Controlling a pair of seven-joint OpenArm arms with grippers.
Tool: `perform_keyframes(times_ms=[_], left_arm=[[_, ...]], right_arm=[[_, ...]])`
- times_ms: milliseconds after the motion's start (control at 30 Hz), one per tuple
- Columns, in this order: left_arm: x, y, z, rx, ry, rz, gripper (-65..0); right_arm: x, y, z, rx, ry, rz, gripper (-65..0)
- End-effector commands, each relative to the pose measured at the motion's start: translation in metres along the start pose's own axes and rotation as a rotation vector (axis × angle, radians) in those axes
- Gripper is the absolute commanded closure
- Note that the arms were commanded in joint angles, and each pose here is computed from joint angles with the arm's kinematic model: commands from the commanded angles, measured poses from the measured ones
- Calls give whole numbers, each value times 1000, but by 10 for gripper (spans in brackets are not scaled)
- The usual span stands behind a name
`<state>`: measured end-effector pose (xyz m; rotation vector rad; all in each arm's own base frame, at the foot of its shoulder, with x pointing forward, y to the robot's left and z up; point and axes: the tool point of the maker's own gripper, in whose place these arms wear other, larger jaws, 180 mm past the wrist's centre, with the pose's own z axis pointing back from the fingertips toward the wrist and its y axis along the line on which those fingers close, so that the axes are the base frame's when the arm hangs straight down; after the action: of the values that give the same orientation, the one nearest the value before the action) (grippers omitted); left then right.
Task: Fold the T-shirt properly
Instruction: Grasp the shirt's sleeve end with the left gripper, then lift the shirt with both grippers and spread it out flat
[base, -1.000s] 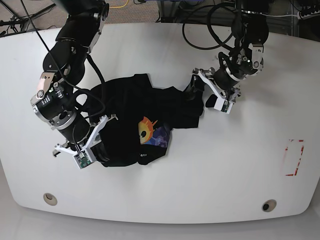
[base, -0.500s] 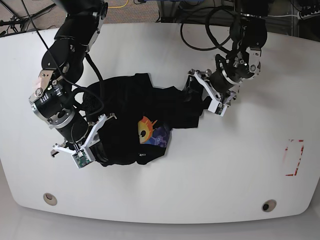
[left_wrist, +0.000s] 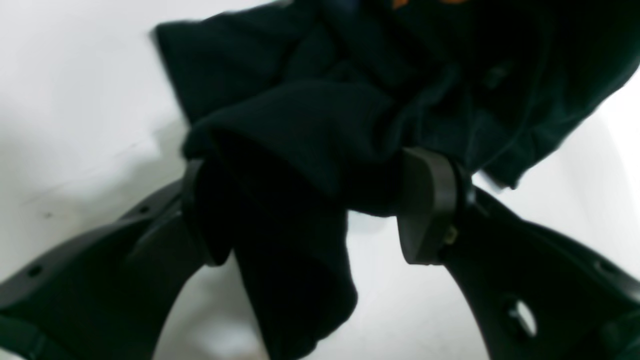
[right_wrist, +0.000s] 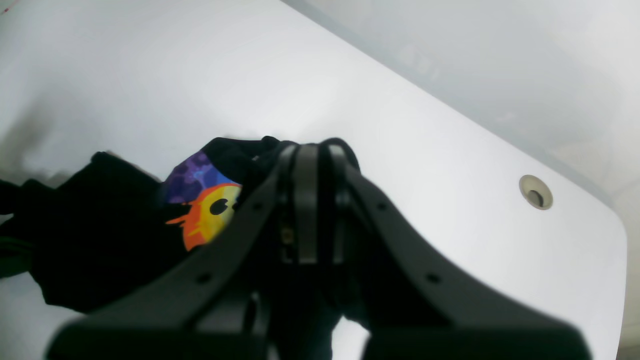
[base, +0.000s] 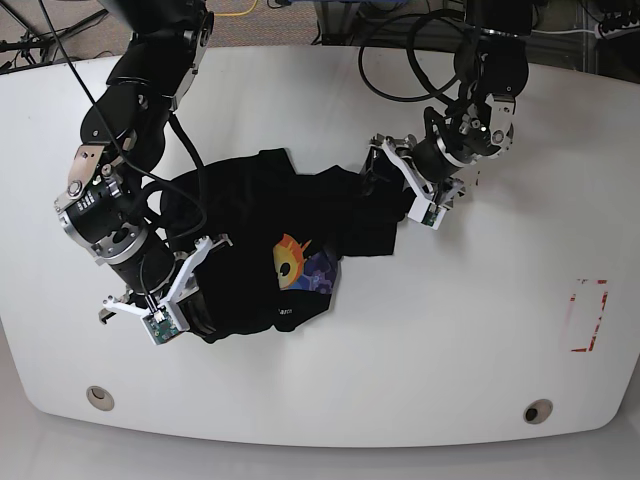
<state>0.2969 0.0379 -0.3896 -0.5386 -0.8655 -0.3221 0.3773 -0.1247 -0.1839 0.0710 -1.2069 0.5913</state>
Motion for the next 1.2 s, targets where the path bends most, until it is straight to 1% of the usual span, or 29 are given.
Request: perform_keyframes(times_ms=[0, 67, 200, 333, 400, 533, 733, 1000, 1067, 1167], left_arm=[[12, -4, -3, -19, -40, 3, -434], [15, -5, -6, -22, -44, 0, -412], [14, -5, -9, -24, -33, 2, -337], [11, -4, -12, -24, -22, 8, -243], [10, 1, -12, -12, -20, 8, -154], [10, 2, -13, -10, -16, 9, -97], [15, 3, -12, -3, -25, -2, -38], [21, 8, -10, 16, -42, -15, -13], [23, 10, -7, 30, -53, -19, -7], [27, 14, -5, 45, -62, -23, -6]], right_arm=[[20, -5, 4, -13, -69, 17, -6], [17, -5, 4, -13, -64, 16, -5], [17, -5, 5, -14, -65, 16, -4], [17, -5, 5, -12, -64, 17, -4], [17, -5, 4, -12, -62, 14, -4], [17, -5, 4, -13, -62, 14, -4], [15, -8, 5, -18, -58, 8, -5], [12, -12, 7, -28, -51, 7, -5], [16, -21, 9, -50, -54, 23, -7], [14, -25, 9, -59, -49, 22, -7]])
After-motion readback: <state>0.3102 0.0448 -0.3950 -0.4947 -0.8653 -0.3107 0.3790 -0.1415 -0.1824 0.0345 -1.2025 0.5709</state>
